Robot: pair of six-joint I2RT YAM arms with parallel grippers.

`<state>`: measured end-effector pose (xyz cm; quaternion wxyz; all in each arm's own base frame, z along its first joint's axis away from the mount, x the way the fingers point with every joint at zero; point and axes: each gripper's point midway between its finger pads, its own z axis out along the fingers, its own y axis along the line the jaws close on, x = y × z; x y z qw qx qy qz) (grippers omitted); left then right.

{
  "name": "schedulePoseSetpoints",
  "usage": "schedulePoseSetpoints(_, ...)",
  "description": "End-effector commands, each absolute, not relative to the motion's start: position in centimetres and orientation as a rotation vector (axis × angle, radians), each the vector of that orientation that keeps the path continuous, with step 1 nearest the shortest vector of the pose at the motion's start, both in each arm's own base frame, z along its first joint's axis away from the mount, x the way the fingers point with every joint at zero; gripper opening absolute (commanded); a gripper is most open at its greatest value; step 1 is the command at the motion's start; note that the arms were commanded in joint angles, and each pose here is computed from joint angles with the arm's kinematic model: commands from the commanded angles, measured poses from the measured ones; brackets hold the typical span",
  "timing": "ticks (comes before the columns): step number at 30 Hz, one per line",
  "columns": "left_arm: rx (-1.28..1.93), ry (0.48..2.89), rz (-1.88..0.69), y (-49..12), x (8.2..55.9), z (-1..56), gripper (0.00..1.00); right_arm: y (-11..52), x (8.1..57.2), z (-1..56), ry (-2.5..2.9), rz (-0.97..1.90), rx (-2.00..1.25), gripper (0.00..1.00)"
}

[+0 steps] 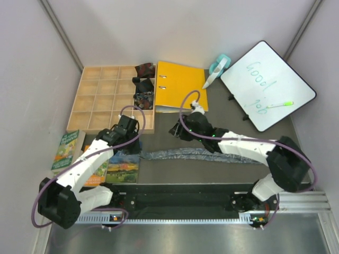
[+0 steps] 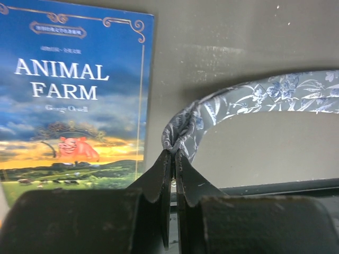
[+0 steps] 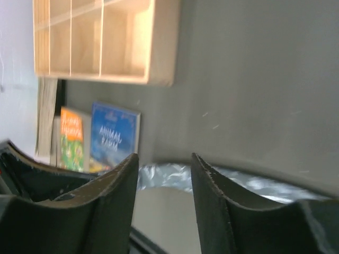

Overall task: Roll the ties
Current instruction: Flatten out the tie at the center of the board, then roll the tie at the center of the board.

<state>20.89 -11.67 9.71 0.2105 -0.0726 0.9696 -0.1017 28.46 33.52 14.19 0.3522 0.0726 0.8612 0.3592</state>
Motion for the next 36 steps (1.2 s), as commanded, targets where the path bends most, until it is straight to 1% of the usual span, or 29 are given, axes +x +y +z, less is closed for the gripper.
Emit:
schedulePoseSetpoints(1,-0.185,2.675,-0.2,-10.7,21.8,10.7,0.0,39.4,26.5,15.8,2.25,1.127,0.103,0.37)
schedulePoseSetpoints(2,-0.188,2.673,-0.178,-10.5,22.0,10.6,0.0,40.4,25.8,14.5,2.303,1.151,0.069,0.35)
schedulePoseSetpoints(3,-0.187,2.674,-0.16,-10.2,22.1,10.6,0.0,41.3,25.6,14.9,2.302,1.175,0.051,0.33)
schedulePoseSetpoints(4,-0.187,2.675,-0.145,-10.2,22.3,10.7,0.0,41.8,25.3,14.8,2.311,1.19,0.042,0.28)
schedulePoseSetpoints(6,-0.193,2.658,-0.093,-9.6,22.9,10.9,0.0,42.8,24.5,13.7,2.343,1.207,0.018,0.24)
schedulePoseSetpoints(7,-0.195,2.66,-0.078,-9.4,23.0,10.8,0.0,43.3,24.3,13.7,2.338,1.234,0.014,0.18)
schedulePoseSetpoints(13,-0.185,2.669,-0.074,-9.6,23.7,10.4,0.0,45.3,22.5,12.0,2.39,1.297,-0.039,0.02)
schedulePoseSetpoints(16,-0.178,2.674,-0.083,-9.9,23.9,10.4,0.0,45.9,22.0,11.0,2.412,1.303,-0.05,0.0)
schedulePoseSetpoints(18,-0.175,2.668,-0.094,-10.1,24.2,10.6,0.0,46.3,22.3,11.1,2.402,1.309,-0.051,0.0)
schedulePoseSetpoints(28,-0.161,2.715,-0.15,-11.5,24.7,10.7,0.0,47.6,22.8,7.6,2.445,1.282,-0.061,0.0)
schedulePoseSetpoints(36,-0.176,2.715,-0.285,-13.5,25.1,11.6,0.0,47.6,23.0,6.8,2.447,1.269,-0.055,0.0)
